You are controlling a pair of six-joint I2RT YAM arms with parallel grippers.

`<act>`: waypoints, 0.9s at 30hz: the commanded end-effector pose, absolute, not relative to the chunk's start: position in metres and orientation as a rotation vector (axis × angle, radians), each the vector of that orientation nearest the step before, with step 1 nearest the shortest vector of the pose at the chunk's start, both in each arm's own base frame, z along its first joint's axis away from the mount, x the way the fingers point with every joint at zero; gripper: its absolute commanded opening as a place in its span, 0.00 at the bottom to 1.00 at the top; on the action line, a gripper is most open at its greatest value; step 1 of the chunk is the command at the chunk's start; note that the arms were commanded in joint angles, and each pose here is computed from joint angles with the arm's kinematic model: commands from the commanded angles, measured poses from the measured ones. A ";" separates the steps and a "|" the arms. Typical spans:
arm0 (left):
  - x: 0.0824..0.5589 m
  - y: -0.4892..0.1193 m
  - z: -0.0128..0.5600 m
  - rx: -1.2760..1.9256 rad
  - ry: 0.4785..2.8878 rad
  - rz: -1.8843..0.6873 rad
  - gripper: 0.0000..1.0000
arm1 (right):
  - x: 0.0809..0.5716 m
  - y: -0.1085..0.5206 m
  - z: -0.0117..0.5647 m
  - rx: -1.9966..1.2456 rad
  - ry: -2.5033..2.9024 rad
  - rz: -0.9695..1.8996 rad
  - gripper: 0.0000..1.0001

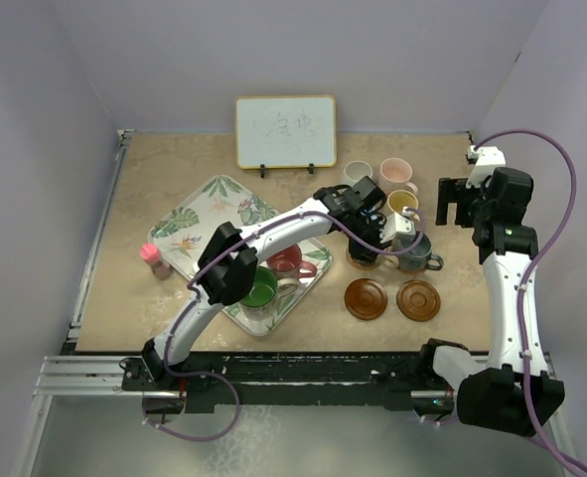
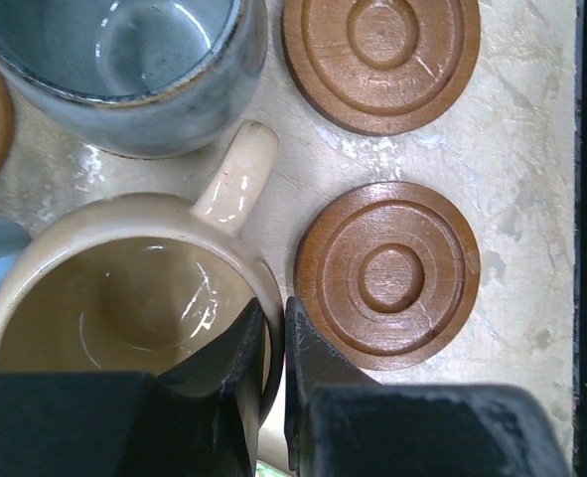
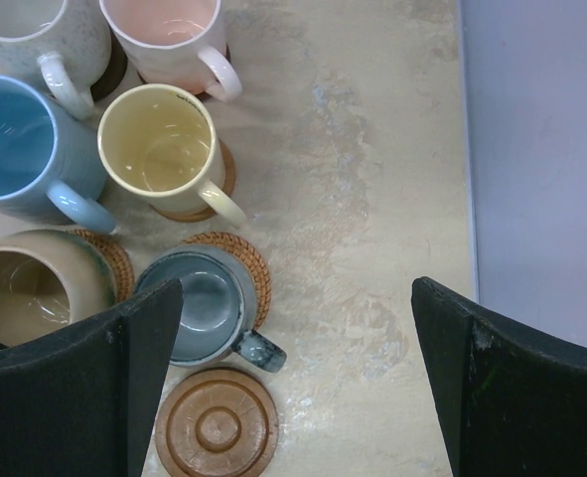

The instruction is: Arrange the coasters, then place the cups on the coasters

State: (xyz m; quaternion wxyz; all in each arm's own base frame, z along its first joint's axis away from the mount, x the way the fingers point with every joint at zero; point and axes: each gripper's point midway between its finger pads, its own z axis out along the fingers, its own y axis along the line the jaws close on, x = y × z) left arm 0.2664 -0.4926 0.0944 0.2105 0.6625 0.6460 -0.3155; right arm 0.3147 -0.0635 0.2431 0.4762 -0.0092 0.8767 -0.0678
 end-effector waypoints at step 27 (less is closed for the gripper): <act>0.259 -0.462 0.101 1.855 1.982 -1.050 0.03 | 0.317 -0.063 0.255 -0.020 2.106 -0.154 0.98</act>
